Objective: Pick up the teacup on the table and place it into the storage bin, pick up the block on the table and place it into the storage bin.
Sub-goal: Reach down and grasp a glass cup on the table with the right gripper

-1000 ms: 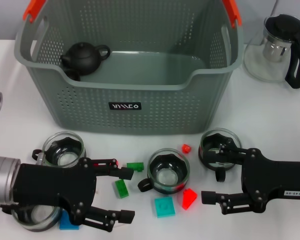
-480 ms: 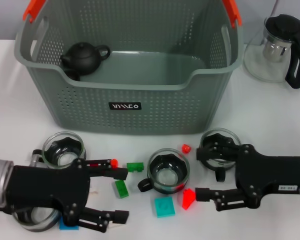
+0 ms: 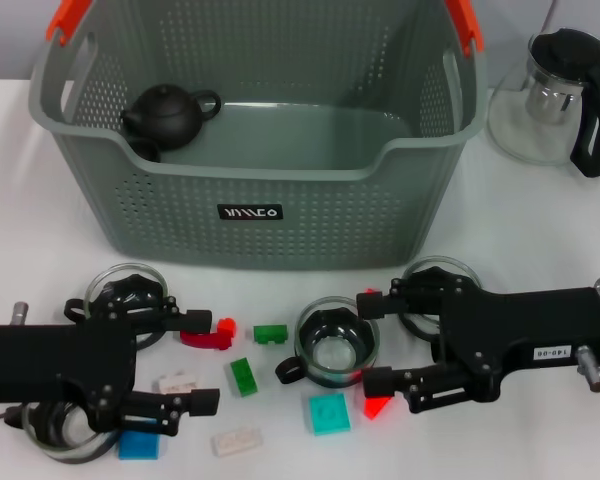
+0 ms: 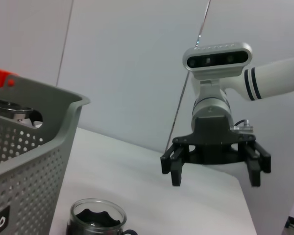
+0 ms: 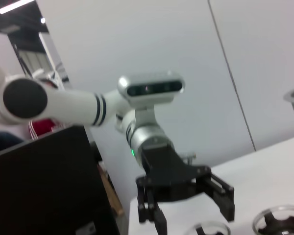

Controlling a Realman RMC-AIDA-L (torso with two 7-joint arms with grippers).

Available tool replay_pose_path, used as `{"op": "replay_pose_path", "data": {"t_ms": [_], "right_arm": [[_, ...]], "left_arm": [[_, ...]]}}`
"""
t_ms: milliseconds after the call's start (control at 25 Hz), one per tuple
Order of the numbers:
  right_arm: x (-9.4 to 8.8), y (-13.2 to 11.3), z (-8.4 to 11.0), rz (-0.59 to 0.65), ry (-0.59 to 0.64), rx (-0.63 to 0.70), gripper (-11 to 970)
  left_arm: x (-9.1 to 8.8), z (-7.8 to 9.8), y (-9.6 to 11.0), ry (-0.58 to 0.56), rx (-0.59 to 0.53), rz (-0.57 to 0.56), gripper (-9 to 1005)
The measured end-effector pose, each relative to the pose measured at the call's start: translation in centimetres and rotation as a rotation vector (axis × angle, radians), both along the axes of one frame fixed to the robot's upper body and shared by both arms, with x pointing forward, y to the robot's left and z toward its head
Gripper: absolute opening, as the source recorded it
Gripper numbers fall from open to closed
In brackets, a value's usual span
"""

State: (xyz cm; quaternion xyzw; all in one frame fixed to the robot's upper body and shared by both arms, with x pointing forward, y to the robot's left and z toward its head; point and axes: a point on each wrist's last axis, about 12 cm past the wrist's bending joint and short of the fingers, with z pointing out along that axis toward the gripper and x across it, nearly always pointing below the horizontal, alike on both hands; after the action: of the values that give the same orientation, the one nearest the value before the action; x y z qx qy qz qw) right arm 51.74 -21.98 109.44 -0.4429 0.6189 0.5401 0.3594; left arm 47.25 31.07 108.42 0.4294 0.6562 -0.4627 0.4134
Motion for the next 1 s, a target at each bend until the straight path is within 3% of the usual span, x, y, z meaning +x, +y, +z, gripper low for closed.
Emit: {"op": "replay_pose_path", "data": {"t_ms": [240,400,560,760,1000], "right_arm": [[0.8,-0.4,2.0,0.084,0.104,-0.204,894],[1.7,-0.6,5.7,0.131,0.128,-0.474,838],[2.9,0.8,8.3,0.127,0.103,-0.771,791],[4.2,4.4,8.9,0.201,0.047,-1.055,743],[4.7,7.5,9.0,0.237,-0.056,-1.204,731]], "left_arm": [[0.0,0.1,0.4,-0.003,0.005,0.017,872],[0.1,0.1,0.7,-0.004,0.009,0.023,872],[0.1,0.0,0.7,-0.003,0.011,0.030,873],[0.1,-0.1,0.6,0.000,0.000,0.038,873],[0.0,-0.1,0.4,0.001,-0.005,0.038,873]]}}
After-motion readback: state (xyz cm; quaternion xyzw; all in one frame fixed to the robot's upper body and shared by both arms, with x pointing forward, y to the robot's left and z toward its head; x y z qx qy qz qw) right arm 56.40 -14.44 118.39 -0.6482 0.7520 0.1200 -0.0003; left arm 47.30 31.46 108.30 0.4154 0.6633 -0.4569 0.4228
